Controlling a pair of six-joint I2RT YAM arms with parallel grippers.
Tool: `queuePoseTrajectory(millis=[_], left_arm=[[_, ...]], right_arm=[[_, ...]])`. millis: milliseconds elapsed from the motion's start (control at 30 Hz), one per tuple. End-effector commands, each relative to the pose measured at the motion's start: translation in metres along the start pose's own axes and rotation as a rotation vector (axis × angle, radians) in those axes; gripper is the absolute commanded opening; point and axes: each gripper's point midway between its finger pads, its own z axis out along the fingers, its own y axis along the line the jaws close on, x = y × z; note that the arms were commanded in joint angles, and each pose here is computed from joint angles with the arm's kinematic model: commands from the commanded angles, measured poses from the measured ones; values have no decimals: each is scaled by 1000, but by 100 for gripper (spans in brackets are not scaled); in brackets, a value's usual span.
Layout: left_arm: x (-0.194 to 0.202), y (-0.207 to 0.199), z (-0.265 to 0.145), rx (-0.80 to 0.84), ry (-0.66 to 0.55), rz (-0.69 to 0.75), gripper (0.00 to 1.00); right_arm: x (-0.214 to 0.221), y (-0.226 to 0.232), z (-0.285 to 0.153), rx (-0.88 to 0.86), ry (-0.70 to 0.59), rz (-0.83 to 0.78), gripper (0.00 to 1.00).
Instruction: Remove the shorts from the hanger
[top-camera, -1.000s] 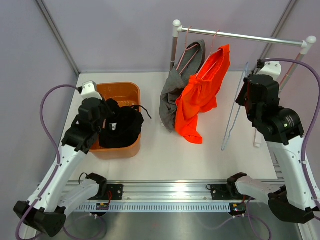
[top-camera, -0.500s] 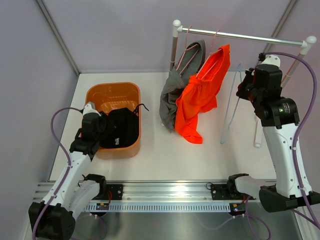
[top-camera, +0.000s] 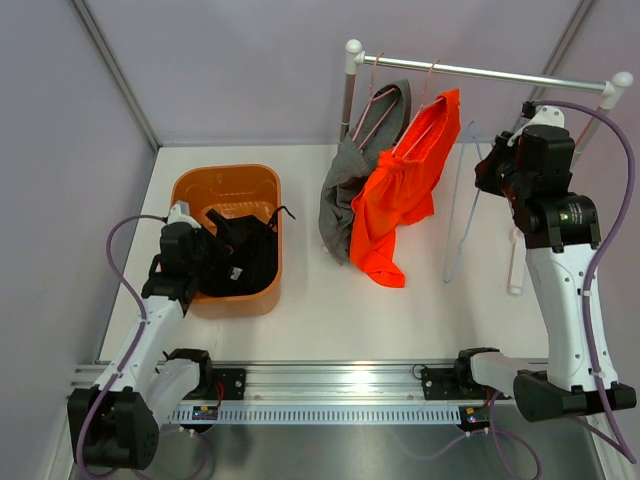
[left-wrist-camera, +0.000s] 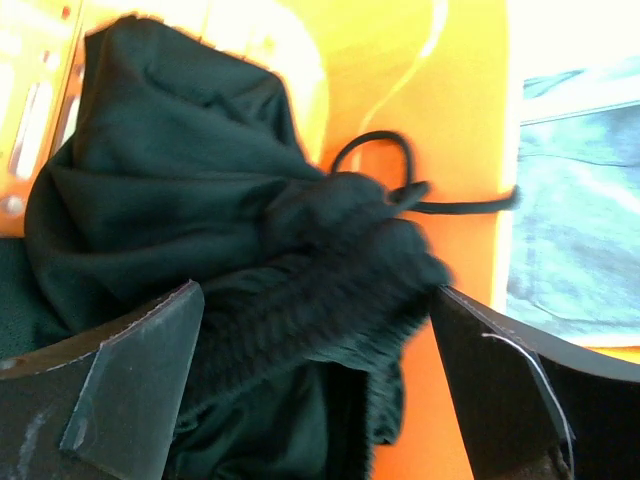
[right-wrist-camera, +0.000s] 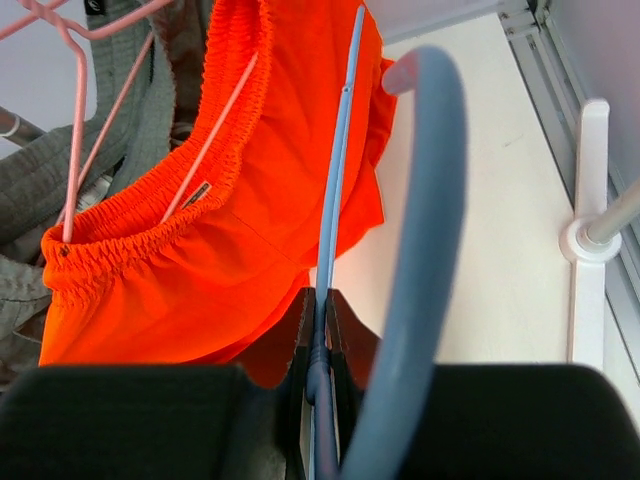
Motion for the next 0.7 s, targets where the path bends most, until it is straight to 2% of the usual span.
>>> queuePoseTrajectory(millis=[0, 133, 333, 667], left_arm=[[-25, -36, -21, 123, -77, 59, 99], [-37, -66, -46, 208, -91, 111, 99], [-47, -91, -78, 278, -123, 198, 99], [-53, -108, -95, 336, -136, 252, 99]], right_arm=[[-10, 16, 6, -111, -48, -45, 0], [-14, 37, 16, -243, -74, -72, 0], [-24, 48, 27, -349, -106, -108, 0], [-25, 45, 15, -361, -159, -132, 0]])
